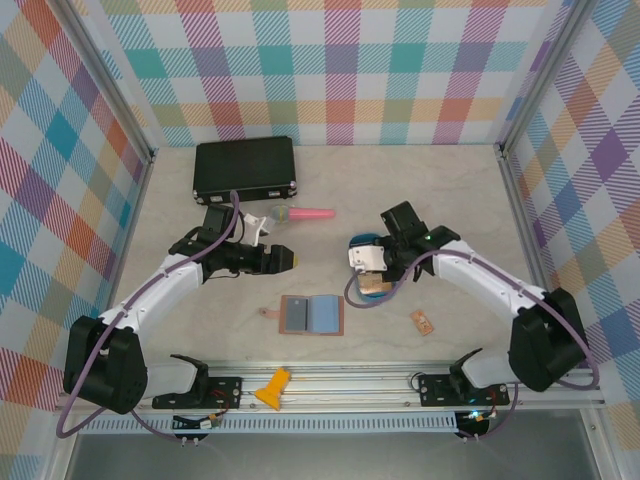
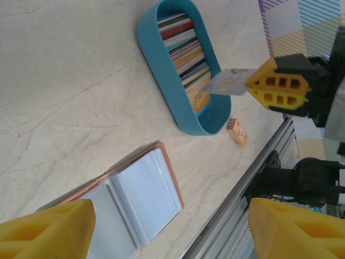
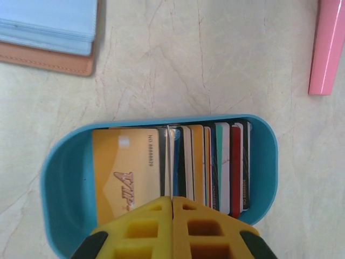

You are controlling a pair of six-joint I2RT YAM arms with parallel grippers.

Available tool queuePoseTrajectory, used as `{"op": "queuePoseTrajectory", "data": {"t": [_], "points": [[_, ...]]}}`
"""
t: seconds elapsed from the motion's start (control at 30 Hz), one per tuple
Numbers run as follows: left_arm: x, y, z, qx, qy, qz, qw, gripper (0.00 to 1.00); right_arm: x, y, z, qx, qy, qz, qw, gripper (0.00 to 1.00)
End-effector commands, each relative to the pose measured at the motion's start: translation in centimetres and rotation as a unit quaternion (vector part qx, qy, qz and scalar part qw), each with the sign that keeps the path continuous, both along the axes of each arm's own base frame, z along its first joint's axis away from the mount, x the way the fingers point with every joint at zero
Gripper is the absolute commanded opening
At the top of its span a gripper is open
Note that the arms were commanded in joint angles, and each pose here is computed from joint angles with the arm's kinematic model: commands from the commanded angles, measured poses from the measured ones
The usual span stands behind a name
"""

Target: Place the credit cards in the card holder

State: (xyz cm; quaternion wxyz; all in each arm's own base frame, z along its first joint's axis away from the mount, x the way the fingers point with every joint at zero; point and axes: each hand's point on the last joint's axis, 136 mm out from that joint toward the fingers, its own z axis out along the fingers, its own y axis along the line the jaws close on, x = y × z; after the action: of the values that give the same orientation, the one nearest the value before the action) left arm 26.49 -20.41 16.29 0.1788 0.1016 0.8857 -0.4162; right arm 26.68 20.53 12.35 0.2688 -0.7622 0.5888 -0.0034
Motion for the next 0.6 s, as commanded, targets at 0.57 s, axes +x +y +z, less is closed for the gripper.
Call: {"op": "queuePoseTrajectory", "data": {"t": [0.57], "points": [[4.6, -1.6, 23.1, -0.419, 0.069, 0.234, 0.875, 0.68, -1.0, 8.5, 28.3, 0.160, -0.611, 0.097, 0.769, 0.00]]}}
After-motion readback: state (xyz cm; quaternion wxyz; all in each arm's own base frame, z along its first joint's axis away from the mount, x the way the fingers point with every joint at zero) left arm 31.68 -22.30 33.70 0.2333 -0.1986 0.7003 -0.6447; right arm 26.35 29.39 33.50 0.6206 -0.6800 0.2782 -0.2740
